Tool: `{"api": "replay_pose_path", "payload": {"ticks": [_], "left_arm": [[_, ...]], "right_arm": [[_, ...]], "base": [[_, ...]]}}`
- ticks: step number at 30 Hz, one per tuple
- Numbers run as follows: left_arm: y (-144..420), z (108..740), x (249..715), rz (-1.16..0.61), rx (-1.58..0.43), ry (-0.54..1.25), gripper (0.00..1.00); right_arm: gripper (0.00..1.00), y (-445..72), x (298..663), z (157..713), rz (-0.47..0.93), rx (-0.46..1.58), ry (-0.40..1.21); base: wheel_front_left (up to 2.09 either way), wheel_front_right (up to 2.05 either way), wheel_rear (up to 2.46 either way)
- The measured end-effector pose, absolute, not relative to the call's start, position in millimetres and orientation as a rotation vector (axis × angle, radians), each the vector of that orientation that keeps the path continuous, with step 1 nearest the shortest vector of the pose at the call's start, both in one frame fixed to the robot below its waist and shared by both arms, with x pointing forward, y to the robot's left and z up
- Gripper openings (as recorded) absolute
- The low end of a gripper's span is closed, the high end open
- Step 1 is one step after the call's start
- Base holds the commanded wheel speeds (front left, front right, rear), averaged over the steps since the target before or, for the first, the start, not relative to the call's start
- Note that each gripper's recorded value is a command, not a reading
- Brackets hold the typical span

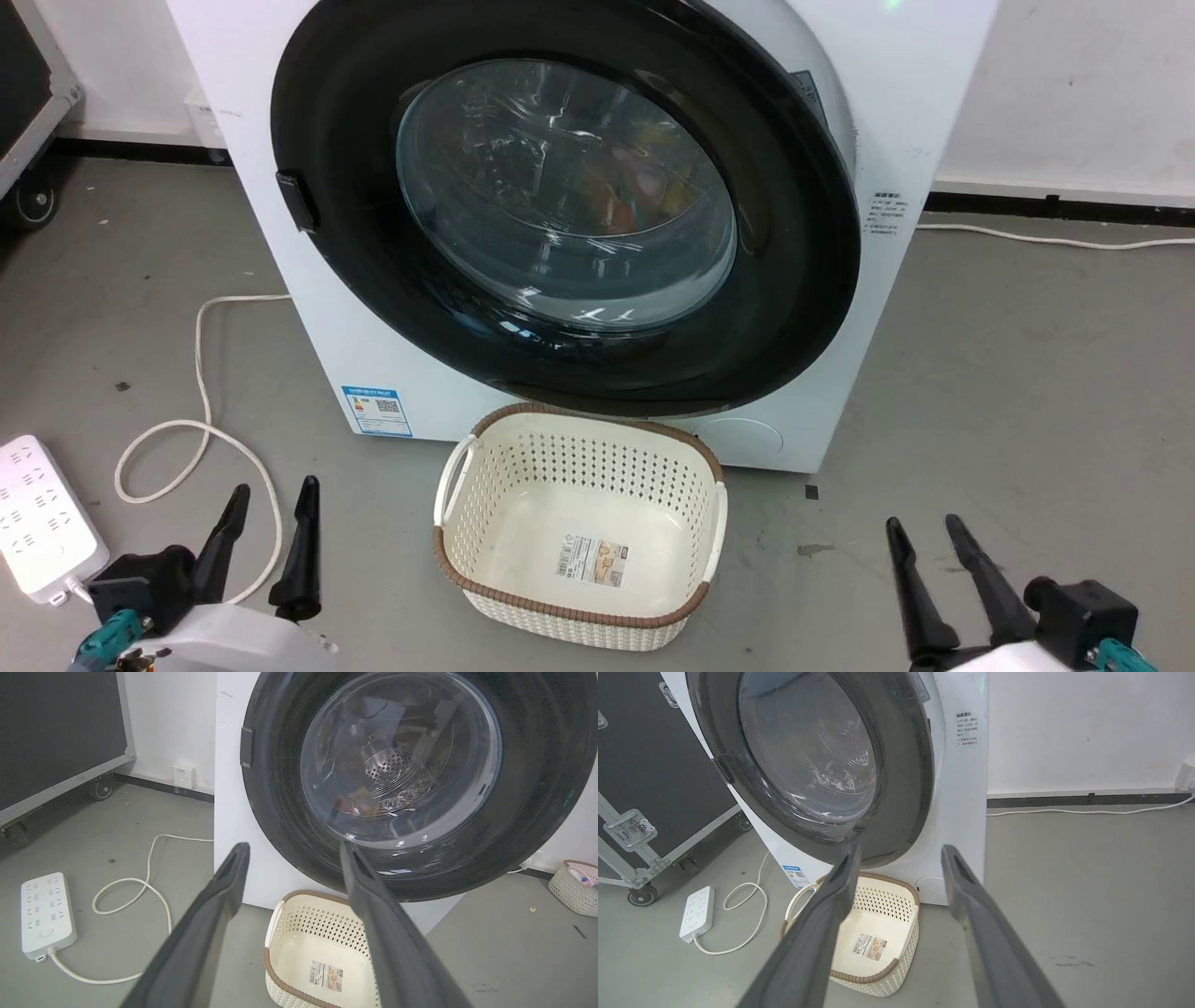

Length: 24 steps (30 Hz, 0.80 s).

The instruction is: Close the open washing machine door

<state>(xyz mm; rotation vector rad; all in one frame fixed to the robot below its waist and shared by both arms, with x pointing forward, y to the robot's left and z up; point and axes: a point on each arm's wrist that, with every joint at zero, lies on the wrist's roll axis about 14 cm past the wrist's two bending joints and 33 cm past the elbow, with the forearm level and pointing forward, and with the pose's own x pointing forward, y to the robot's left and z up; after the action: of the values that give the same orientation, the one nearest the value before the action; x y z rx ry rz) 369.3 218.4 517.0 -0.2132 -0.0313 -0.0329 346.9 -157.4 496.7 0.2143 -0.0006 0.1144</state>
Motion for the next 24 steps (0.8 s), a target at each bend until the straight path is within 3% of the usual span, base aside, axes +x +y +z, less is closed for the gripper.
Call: {"api": "replay_pose_path", "payload": {"ticks": [1, 9, 24], "left_arm": [[217, 518, 369, -0.037, -0.206, -0.035, 1.0], [215, 530, 375, -0.06, -0.12, -0.085, 1.0], [224, 521, 398, -0.056, -0.09, -0.082, 1.0]], "right_arm": [[0.0, -157, 347, 496, 0.118, 0.205, 0.006], [0.0, -158, 364, 499, 0.123, 0.159, 0.031], [0.0, -138, 478, 521, 0.172, 0.09, -0.013]], "base": [[0.0, 0.0, 0.0], [0.0, 0.0, 0.0], [0.0, 0.0, 0.0]]}}
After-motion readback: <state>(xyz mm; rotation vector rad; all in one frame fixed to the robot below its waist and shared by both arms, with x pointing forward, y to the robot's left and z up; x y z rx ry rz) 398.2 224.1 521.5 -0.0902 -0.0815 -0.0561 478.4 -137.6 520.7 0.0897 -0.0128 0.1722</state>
